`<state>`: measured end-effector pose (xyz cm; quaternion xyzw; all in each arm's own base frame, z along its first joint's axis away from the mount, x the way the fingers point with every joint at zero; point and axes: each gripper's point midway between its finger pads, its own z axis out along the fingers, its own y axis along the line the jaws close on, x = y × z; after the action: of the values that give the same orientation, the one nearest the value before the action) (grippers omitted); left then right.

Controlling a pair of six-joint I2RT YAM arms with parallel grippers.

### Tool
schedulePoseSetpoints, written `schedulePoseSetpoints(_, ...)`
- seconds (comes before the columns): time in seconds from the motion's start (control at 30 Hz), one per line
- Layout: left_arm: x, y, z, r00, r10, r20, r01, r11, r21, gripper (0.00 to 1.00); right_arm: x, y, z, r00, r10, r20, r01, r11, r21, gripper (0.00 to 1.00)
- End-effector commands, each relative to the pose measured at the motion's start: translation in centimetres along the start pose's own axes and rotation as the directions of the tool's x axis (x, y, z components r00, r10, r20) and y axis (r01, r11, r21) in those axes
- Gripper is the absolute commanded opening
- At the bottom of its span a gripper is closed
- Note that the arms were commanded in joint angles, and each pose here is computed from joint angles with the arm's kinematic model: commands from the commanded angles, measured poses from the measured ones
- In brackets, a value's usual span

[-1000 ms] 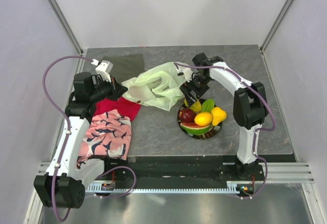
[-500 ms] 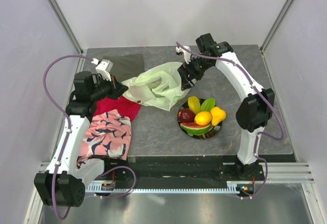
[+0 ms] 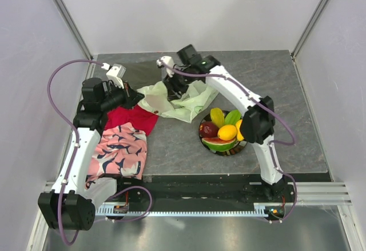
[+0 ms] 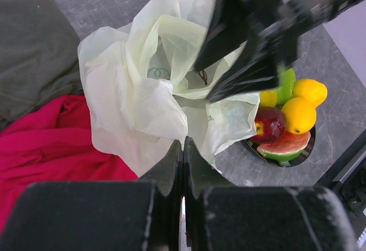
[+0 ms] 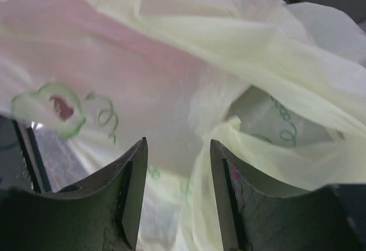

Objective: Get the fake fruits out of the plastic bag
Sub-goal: Place the fake fruit on the plate, then take out the fake fruit from the plastic bag.

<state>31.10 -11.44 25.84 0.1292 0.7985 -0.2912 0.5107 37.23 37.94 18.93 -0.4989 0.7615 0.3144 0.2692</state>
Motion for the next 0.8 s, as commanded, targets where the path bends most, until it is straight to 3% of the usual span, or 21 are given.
schedulePoseSetpoints(0.0,-3.7,-1.6,-1.0,0.995,0.017,0.097,-0.02,0.999,0.029,0.02,-0.6,-2.3,4.0,0.999,0.046,-0.002,-0.046,0.989,0.139,0.54)
schedulePoseSetpoints(0.1,-4.6,-2.0,-1.5,0.993,0.02,0.118,-0.024,0.999,0.029,0.02,1.3,-4.6,5.8,0.991,0.128,-0.031,-0.118,0.966,0.232,0.54)
schedulePoseSetpoints(0.17,-5.2,-2.4,-2.0,0.991,0.03,0.132,-0.034,0.999,0.029,0.02,2.3,-7.1,5.4,0.989,0.139,-0.054,-0.109,0.924,0.367,0.54)
schedulePoseSetpoints(0.27,-5.3,-2.7,-2.5,0.99,0.038,0.133,-0.042,0.999,0.031,0.02,2.2,-11.1,3.1,0.988,0.151,-0.039,-0.102,0.812,0.574,0.55)
schedulePoseSetpoints(0.4,-4.5,-3.2,-3.0,0.992,0.066,0.104,-0.071,0.996,0.045,0.02,1.5,-13.5,-0.2,0.991,0.129,-0.021,-0.082,0.741,0.667,0.59)
schedulePoseSetpoints(0.57,-2.3,-4.3,-4.1,0.996,0.086,0.038,-0.089,0.992,0.086,0.02,3.8,-16.0,-4.3,0.985,0.158,-0.073,-0.046,0.64,0.767,0.67)
schedulePoseSetpoints(0.77,0.0,-4.8,-4.4,0.998,0.07,0.004,-0.07,0.99,0.124,0.02,6.7,-17.2,-5.4,0.971,0.195,-0.137,-0.003,0.586,0.811,0.76)
